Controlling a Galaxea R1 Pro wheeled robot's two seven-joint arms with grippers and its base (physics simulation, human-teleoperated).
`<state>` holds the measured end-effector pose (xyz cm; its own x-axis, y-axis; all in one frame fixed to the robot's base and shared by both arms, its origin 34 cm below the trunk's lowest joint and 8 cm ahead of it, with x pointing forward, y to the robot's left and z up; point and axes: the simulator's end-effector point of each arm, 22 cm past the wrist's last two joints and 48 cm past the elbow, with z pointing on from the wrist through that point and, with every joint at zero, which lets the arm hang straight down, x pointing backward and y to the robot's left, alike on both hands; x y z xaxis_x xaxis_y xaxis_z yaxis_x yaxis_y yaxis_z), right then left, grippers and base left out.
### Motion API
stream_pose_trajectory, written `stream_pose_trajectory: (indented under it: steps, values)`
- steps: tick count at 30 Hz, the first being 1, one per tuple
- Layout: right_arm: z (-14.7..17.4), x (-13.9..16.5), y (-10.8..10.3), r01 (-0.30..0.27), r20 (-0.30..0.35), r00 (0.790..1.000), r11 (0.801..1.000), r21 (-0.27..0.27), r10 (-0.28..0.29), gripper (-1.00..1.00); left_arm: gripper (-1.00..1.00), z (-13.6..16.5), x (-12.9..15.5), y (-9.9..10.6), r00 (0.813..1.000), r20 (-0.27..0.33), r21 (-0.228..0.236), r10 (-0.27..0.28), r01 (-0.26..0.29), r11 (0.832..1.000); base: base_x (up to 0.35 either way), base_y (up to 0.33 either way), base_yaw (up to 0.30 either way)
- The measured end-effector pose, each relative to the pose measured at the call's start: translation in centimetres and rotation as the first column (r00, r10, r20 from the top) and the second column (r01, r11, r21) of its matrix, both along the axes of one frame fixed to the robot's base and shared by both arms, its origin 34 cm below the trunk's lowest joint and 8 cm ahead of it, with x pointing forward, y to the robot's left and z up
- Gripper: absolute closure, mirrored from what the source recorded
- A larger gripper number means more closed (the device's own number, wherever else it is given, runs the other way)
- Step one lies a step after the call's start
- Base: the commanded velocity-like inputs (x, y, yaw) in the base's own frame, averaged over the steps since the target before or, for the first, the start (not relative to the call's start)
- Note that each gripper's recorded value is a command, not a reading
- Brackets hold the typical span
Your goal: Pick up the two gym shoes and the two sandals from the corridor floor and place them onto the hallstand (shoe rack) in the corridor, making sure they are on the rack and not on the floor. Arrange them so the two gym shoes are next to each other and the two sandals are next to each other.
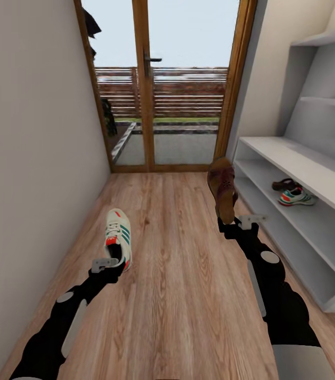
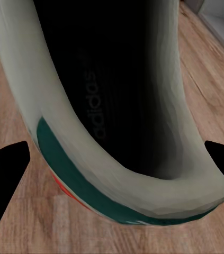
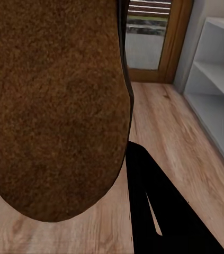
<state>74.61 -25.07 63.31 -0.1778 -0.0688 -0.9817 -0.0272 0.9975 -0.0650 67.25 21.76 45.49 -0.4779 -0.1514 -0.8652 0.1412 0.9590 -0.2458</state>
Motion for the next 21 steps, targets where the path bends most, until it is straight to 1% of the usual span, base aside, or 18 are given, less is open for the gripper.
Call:
stream_pose_trajectory:
  steps: [5, 21]
  values:
    - [0.1, -0.02, -0.02, 0.0, 0.001, 1.0, 1.0, 0.0, 0.0, 1.0, 1.0, 0.12, 0.01, -0.43, 1.0, 0.002, -0.007, -0.001, 0.001, 1.0, 0.347, 0.073, -0.24]
    - [0.6, -0.1, -0.01, 0.0, 0.009, 1.0, 1.0, 0.0, 0.0, 1.0, 1.0, 0.58, 0.07, -0.48, 1.0, 0.01, -0.008, -0.001, 0.001, 1.0, 0.347, 0.073, -0.239]
